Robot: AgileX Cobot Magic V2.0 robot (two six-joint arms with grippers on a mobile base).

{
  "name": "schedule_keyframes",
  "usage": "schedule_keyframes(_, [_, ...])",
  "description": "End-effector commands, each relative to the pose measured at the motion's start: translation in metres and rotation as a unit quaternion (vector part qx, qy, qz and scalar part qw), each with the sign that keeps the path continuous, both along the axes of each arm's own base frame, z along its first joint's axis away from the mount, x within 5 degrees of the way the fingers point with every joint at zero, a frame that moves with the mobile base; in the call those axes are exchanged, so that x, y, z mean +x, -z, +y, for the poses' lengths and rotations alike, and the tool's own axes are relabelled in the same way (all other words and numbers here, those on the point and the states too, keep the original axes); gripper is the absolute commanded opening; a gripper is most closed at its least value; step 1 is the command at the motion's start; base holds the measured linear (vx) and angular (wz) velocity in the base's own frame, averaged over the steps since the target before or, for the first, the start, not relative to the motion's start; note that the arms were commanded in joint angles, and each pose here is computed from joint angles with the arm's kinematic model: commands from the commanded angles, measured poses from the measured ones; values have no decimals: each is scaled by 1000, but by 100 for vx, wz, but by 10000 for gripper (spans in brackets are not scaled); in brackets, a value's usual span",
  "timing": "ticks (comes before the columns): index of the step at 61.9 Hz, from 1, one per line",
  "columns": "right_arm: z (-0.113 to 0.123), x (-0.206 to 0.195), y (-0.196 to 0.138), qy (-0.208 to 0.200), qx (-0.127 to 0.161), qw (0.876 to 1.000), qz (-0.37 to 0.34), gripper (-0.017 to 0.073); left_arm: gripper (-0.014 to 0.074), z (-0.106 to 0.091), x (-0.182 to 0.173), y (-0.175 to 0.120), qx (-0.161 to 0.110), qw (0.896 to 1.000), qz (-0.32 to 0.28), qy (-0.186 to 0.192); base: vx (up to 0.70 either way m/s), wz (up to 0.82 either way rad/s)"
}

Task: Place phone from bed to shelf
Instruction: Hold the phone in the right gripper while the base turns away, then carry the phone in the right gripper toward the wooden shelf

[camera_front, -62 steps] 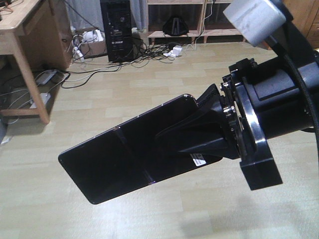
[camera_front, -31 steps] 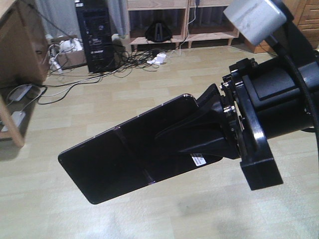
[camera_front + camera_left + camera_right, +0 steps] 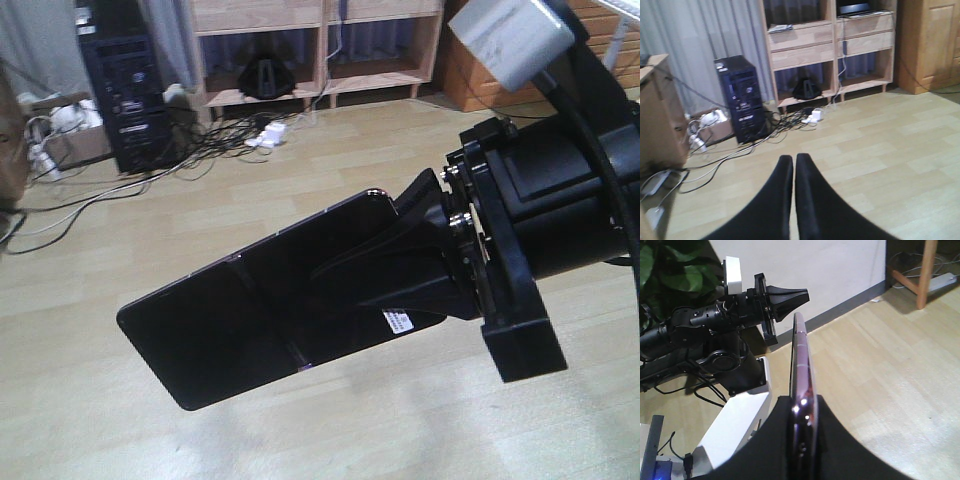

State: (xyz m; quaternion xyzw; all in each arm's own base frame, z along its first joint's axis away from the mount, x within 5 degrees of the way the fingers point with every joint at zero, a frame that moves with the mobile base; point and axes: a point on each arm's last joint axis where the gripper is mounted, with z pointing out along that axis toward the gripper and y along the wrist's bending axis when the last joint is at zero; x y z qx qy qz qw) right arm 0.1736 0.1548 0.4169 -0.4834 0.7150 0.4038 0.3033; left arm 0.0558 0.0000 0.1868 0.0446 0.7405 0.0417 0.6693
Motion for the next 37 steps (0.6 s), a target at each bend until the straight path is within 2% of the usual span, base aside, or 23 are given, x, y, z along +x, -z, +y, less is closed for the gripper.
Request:
schedule_keyframes(1, [-1,-12,-17,-18,40,999,-4,-2,1,0,-1,-15,-7,999,-52,2,29,-23])
schedule_keyframes(37, [-1,-12,-17,-18,40,999,-4,-2,1,0,-1,-15,-7,999,-52,2,30,-29])
